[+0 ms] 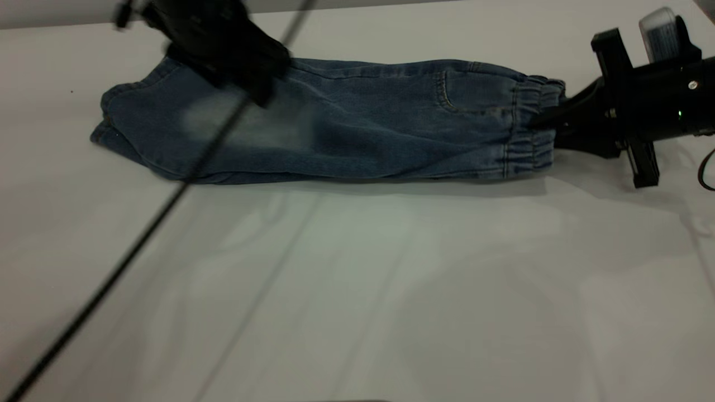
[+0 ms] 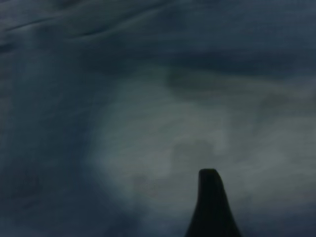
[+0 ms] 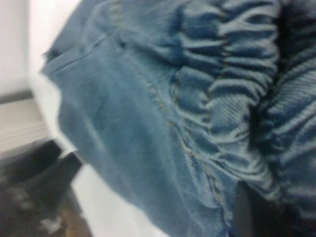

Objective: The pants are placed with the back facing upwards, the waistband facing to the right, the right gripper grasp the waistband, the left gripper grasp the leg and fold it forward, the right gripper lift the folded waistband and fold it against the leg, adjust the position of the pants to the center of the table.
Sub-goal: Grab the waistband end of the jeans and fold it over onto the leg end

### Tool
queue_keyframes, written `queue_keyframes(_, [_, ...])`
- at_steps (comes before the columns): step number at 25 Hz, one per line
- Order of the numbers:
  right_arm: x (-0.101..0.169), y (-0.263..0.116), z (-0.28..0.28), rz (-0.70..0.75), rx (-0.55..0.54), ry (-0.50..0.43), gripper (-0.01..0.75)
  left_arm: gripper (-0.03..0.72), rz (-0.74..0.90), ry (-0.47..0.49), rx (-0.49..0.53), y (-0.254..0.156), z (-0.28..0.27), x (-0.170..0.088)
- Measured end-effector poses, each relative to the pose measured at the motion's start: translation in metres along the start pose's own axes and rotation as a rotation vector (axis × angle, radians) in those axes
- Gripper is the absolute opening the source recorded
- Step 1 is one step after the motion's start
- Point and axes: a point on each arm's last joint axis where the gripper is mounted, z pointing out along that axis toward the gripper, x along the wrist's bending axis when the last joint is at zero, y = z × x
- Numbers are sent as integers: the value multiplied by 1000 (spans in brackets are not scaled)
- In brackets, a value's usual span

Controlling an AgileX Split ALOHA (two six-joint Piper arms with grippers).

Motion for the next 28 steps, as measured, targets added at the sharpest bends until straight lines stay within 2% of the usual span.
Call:
queue_keyframes(5, [32,-3,-10,-90,26,140,74,464,72,-71,-15,-4,15,-48])
queue_keyframes(10, [61,-3,-24,-177,4,182,74,464,137,-128,-37,-5,14,-90])
queue_keyframes(17, [94,-10,-41,-288,3,209,74,464,198,-202,-120,-5,11,-133])
queue_keyframes(22, [113,-20,-54,-398,33,199,74,450,211,-222,-155,-3,7,-143])
queue_keyframes(28, [126,-26,-63,-463,41,203,74,413,213,-157,-104,4,-7,-117])
